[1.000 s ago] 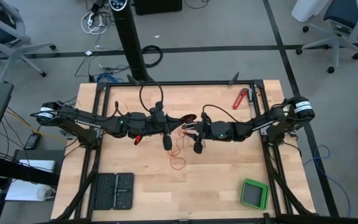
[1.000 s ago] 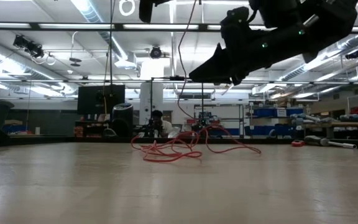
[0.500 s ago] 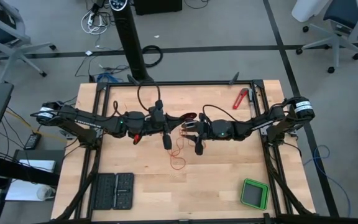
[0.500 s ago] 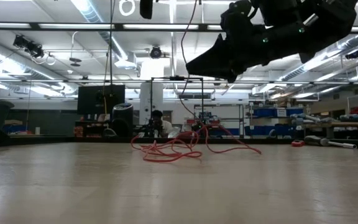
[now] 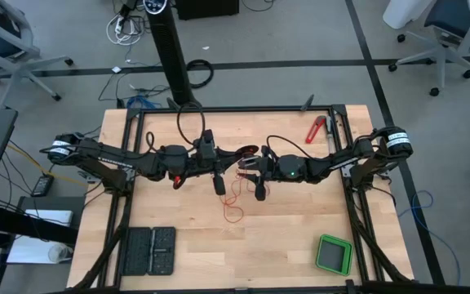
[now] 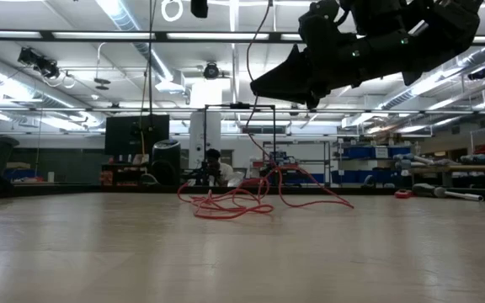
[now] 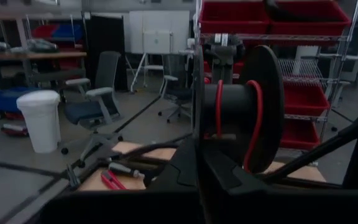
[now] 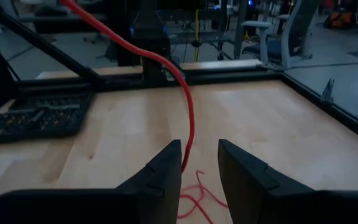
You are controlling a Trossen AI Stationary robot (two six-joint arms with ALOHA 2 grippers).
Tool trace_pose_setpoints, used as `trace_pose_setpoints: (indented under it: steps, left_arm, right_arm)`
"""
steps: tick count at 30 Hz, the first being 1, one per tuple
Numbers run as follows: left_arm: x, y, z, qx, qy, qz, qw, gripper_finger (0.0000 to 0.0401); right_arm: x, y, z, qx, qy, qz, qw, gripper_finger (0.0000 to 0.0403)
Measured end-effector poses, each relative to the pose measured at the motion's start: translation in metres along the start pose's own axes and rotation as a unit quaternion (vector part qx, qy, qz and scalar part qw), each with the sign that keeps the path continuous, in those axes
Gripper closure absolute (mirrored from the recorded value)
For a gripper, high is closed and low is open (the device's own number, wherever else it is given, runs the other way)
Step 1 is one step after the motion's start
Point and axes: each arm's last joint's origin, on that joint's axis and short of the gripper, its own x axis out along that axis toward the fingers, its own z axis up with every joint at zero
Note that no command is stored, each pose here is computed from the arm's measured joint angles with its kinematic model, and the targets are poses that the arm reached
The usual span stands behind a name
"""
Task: Coil cords
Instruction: Coil the red wire onto the black spool
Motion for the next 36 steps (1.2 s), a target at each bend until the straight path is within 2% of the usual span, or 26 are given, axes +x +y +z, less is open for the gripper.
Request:
trace_pose_setpoints:
  steps: [13,19,25,36]
  left_arm:
    - [0.0,0.0,0.003,0.0,-0.017,0.0,1.0,0.04]
    - [0.0,0.0,0.003,0.001,-0.013,0.0,1.0,0.04]
    - [0.0,0.0,-0.002,0.01,0.01,0.0,1.0,0.04]
    - [-0.002,0.002,-0.019,0.044,0.096,0.018,0.994,0.04]
  right_arm:
    - [0.0,0.0,0.004,-0.006,-0.021,0.001,1.0,0.0331]
    - [0.0,0.0,0.004,-0.011,-0.018,0.001,1.0,0.0394]
    - [-0.002,-0.001,0.0,-0.024,0.015,-0.011,1.0,0.0399]
    - [-0.051,-0.014,0.029,-0.075,0.102,-0.084,0.988,0.0402]
